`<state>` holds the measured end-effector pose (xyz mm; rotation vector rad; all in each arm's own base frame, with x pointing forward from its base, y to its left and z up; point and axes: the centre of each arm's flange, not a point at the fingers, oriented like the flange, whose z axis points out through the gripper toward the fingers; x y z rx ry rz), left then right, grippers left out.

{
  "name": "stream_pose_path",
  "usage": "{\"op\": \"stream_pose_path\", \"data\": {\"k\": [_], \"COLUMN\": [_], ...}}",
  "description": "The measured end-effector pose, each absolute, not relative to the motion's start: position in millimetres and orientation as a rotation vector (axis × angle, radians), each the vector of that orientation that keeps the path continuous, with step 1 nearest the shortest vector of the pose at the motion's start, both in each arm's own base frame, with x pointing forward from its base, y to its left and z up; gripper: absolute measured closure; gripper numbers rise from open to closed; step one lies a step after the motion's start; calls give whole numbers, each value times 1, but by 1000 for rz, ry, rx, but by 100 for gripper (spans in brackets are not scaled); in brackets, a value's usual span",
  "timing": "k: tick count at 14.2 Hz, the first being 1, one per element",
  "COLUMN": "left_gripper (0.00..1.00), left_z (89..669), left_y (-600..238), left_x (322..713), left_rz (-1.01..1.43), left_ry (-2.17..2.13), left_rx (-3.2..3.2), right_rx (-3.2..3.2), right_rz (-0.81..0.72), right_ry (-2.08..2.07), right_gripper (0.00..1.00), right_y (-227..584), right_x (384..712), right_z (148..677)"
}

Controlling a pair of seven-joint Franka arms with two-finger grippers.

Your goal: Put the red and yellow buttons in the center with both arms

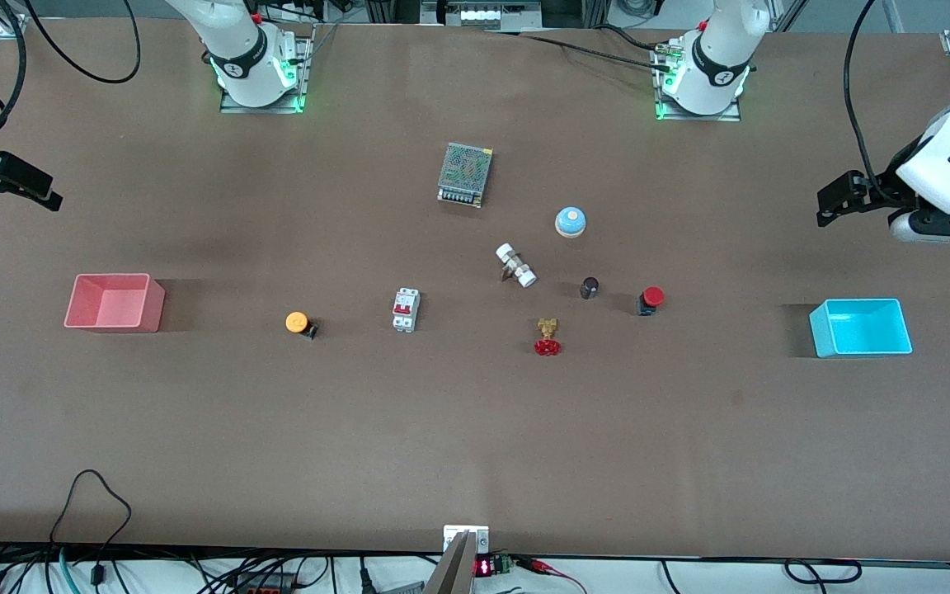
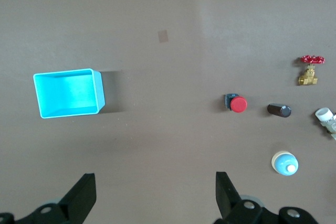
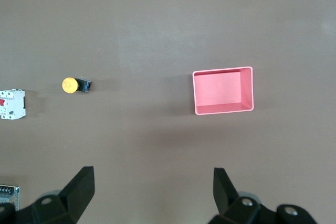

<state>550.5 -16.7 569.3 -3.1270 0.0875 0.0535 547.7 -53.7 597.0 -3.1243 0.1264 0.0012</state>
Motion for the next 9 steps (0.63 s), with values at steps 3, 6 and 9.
{"op": "stream_pose_path", "data": {"k": [3,6,9], "left_gripper": [0,0,0], "left_z": [568,568,568], "left_y": [-17,-18,-21], "left_x": [549,549,548], "left_rz": [79,80,80], "left_ry": [89,76,53], "left_rx": [-3126,-3126,-3126], "right_rx": [-3124,-3123,-3123], "right_rz": [14,31,26], "right_ry": [120,120,119], "right_gripper": [0,0,0], "right_y": [-52,-51,-51], "right_x": [547,546,544], "right_z": [596,595,598]}}
